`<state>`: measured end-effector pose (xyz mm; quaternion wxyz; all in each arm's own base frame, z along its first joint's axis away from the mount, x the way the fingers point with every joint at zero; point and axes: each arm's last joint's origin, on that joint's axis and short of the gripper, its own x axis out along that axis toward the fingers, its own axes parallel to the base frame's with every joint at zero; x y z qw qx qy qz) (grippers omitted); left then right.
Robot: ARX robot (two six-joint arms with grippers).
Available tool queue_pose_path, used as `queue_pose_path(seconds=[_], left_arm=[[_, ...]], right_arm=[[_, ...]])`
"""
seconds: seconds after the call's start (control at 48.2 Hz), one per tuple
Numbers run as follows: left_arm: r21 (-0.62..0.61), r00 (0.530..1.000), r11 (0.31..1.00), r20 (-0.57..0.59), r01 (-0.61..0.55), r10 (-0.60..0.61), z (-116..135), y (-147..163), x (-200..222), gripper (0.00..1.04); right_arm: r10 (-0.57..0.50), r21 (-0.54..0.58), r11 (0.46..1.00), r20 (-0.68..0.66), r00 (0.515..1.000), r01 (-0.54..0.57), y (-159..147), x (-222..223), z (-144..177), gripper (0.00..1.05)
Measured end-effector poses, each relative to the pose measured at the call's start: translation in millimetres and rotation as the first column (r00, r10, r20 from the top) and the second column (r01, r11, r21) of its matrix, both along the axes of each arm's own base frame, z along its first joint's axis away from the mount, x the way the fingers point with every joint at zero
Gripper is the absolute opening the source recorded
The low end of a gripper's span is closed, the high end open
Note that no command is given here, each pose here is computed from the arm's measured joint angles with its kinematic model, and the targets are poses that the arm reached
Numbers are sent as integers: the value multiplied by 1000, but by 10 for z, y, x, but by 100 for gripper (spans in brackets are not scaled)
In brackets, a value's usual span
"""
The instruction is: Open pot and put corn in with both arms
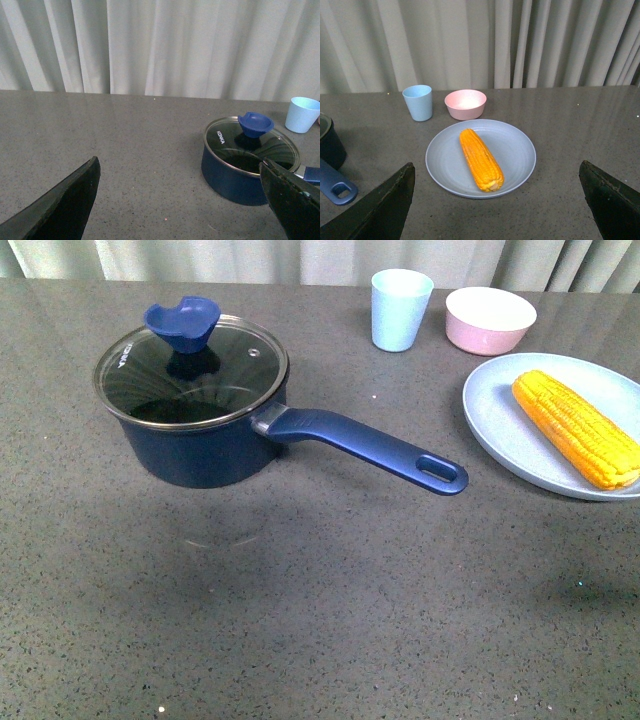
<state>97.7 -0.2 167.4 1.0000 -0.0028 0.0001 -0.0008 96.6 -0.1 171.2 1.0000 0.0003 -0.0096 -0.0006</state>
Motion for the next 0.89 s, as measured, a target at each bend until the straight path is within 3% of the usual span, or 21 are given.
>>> queue_pose_path(seconds=[0.891], left_arm=[[0,1000,1000,0,0,0,0,0,0,96]], right_arm=[[0,0,1000,0,1000,0,0,0,0,96]])
